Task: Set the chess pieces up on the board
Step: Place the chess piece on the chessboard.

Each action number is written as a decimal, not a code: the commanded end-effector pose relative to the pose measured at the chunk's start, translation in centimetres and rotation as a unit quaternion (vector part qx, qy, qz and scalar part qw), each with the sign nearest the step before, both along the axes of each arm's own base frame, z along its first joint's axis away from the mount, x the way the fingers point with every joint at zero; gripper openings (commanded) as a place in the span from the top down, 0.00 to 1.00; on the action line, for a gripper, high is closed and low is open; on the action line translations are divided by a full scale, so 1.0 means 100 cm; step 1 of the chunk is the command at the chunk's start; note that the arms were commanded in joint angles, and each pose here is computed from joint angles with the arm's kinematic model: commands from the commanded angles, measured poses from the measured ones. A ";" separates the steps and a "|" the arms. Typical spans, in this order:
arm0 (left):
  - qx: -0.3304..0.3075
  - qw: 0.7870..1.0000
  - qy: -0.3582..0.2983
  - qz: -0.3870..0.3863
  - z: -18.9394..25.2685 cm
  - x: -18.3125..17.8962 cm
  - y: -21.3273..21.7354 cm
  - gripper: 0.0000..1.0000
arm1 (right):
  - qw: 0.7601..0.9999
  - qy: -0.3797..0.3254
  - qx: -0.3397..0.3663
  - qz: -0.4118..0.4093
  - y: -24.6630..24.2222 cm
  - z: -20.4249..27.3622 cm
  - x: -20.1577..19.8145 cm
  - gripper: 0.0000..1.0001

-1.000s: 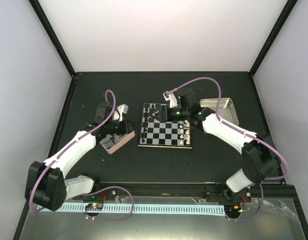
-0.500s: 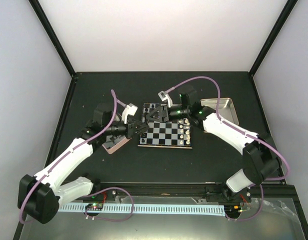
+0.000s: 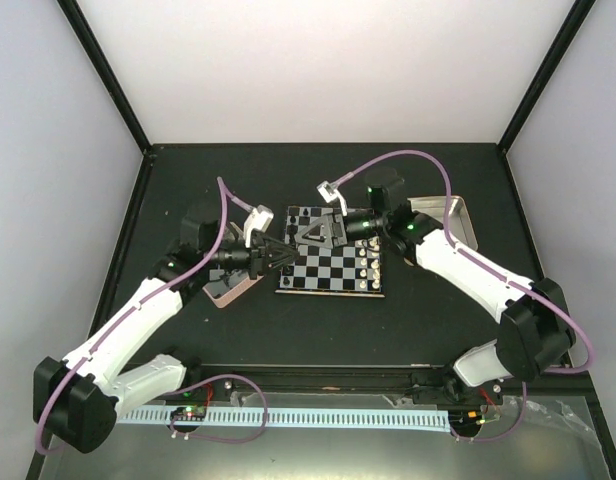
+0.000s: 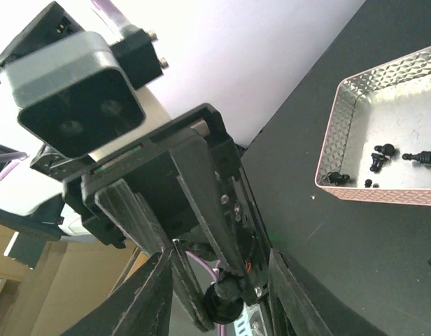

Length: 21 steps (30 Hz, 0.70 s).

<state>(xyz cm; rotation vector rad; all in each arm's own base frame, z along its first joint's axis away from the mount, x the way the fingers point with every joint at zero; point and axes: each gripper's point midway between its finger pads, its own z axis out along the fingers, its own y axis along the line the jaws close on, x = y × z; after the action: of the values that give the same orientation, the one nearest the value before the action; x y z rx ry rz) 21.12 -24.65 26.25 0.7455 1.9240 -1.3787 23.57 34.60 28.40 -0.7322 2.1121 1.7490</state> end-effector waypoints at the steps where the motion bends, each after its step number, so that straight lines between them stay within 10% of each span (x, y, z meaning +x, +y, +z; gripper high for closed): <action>1: -0.026 0.998 -0.058 -0.028 0.036 -0.006 -0.004 0.84 | 1.000 -0.004 0.001 0.029 0.001 0.000 -0.013 0.61; 21: -0.015 0.998 -0.060 -0.015 0.037 -0.001 -0.003 0.77 | 1.000 -0.030 -0.002 0.002 0.008 0.005 -0.005 0.93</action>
<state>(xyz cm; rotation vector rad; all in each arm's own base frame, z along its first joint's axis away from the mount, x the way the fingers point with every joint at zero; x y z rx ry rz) 20.88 -24.76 27.37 0.7838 1.8907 -1.3817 22.16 35.08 27.67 -0.7984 2.1339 1.7616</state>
